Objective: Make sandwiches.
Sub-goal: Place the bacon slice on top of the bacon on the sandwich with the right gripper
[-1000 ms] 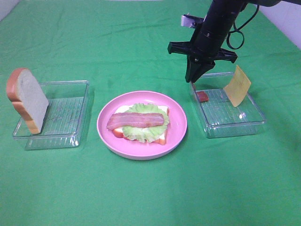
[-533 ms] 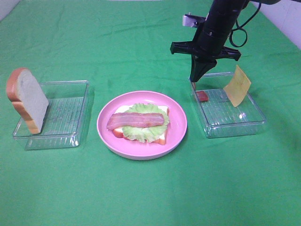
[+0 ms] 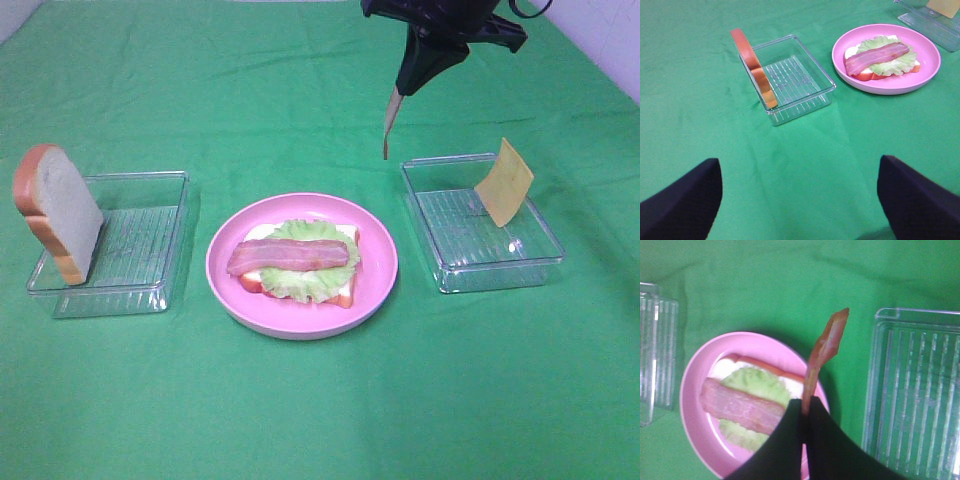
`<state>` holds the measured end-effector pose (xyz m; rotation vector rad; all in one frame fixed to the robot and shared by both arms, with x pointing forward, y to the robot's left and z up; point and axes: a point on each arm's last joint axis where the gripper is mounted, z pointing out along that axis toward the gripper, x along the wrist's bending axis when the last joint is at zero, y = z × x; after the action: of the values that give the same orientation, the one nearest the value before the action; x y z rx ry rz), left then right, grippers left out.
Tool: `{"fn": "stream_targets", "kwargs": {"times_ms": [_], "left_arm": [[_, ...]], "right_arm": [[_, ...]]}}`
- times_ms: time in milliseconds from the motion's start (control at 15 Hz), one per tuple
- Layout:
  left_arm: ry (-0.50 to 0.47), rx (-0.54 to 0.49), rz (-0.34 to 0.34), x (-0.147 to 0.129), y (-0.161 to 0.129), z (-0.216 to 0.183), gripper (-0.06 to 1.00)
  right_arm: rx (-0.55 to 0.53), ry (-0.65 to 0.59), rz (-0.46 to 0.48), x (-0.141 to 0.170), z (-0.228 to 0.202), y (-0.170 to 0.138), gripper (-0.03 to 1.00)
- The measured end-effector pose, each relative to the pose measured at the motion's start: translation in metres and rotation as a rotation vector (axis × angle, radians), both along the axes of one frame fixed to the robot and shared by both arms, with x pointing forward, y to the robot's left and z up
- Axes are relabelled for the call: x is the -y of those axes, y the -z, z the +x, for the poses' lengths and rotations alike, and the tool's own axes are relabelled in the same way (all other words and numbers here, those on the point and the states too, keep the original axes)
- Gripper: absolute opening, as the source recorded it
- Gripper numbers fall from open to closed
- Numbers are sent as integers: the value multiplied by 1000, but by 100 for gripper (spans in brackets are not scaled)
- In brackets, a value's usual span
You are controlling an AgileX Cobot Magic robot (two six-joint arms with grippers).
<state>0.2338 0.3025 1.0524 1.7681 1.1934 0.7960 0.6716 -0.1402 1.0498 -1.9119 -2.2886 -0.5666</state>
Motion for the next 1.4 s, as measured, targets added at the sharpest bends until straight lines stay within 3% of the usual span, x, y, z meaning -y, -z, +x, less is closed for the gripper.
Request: {"fn": "stream_targets", "kwargs": {"times_ms": [267, 533, 600, 800, 933, 1133, 1400], "left_arm": [[0, 0, 0, 0, 0, 0, 80], [0, 0, 0, 0, 0, 0, 80], [0, 0, 0, 0, 0, 0, 80], [0, 0, 0, 0, 0, 0, 80], [0, 0, 0, 0, 0, 0, 80], [0, 0, 0, 0, 0, 0, 80], [0, 0, 0, 0, 0, 0, 80]], "right_arm": [[-9, -147, 51, -43, -36, -13, 0], [-141, -238, 52, -78, -72, 16, 0], [-165, -241, 76, -85, -78, 26, 0], [-199, -230, 272, -106, -89, 55, 0], [-206, -212, 321, -113, -83, 75, 0], [-209, -195, 287, -114, -77, 98, 0], [-173, -149, 130, -102, -72, 107, 0]]}}
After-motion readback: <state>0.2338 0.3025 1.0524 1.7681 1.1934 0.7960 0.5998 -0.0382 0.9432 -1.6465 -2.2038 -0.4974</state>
